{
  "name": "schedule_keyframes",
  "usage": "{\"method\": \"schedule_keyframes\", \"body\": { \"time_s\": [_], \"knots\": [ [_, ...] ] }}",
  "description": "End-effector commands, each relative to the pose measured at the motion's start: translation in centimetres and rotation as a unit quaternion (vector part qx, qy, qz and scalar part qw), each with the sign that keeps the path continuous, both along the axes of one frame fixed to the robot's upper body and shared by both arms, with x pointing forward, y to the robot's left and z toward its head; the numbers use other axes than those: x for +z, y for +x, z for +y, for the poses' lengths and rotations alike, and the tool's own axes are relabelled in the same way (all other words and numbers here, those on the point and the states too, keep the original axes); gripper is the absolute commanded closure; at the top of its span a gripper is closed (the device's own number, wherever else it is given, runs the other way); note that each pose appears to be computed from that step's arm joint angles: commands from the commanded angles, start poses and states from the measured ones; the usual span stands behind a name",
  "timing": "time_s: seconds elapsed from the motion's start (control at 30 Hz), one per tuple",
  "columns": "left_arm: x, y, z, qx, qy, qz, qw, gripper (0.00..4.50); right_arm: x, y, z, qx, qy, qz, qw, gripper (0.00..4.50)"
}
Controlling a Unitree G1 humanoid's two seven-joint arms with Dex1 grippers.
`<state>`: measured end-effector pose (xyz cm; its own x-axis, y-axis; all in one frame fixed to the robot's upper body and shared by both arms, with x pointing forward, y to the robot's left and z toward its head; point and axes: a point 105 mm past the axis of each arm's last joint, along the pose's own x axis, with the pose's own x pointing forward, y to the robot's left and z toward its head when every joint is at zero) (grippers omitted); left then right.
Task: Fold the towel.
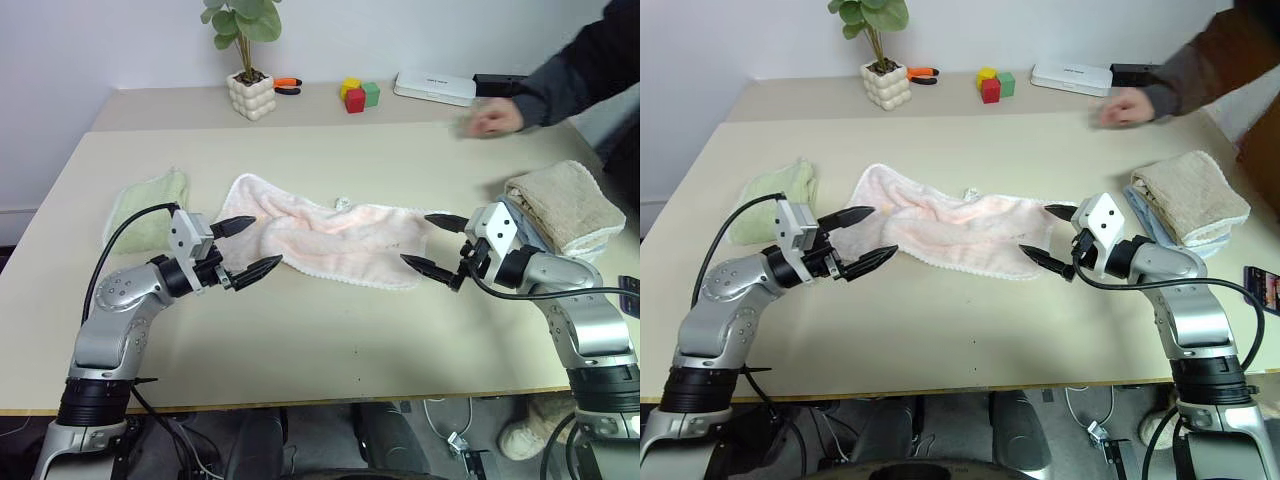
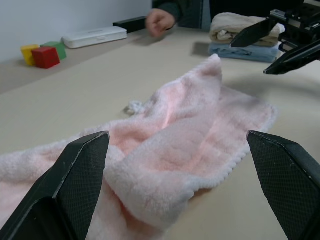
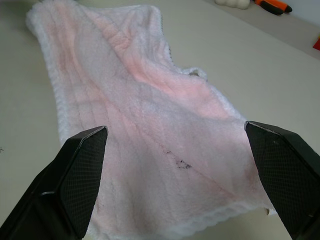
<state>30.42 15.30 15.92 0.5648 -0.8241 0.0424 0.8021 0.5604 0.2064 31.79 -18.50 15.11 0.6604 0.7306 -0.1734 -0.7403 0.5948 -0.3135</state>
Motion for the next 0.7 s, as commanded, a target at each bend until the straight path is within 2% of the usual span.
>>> {"method": "schedule_keyframes", "body": {
  "time_s": [0.03, 0.2, 0.4, 0.7],
  "knots": [
    [1.0, 0.1, -0.4, -0.013, -0.003, -0.022, 1.0, 0.0, 1.9, -0.1, -0.1, 0.003, -0.004, -0.036, 0.999, 0.02],
    [0.6, 0.8, -0.8, -0.017, -0.014, -0.02, 1.0, 0.0, 2.1, -0.1, -0.6, -0.004, -0.01, -0.041, 0.999, 0.02],
    [1.3, 1.2, -0.3, -0.014, -0.009, -0.035, 0.999, 0.0, 2.8, -0.1, -0.4, -0.003, -0.004, -0.045, 0.999, 0.02],
    [3.0, 1.9, 2.5, 0.003, 0.008, -0.039, 0.999, 0.0, 2.2, 0.5, 2.6, 0.034, 0.013, -0.043, 0.998, 0.02]
  ]
}}
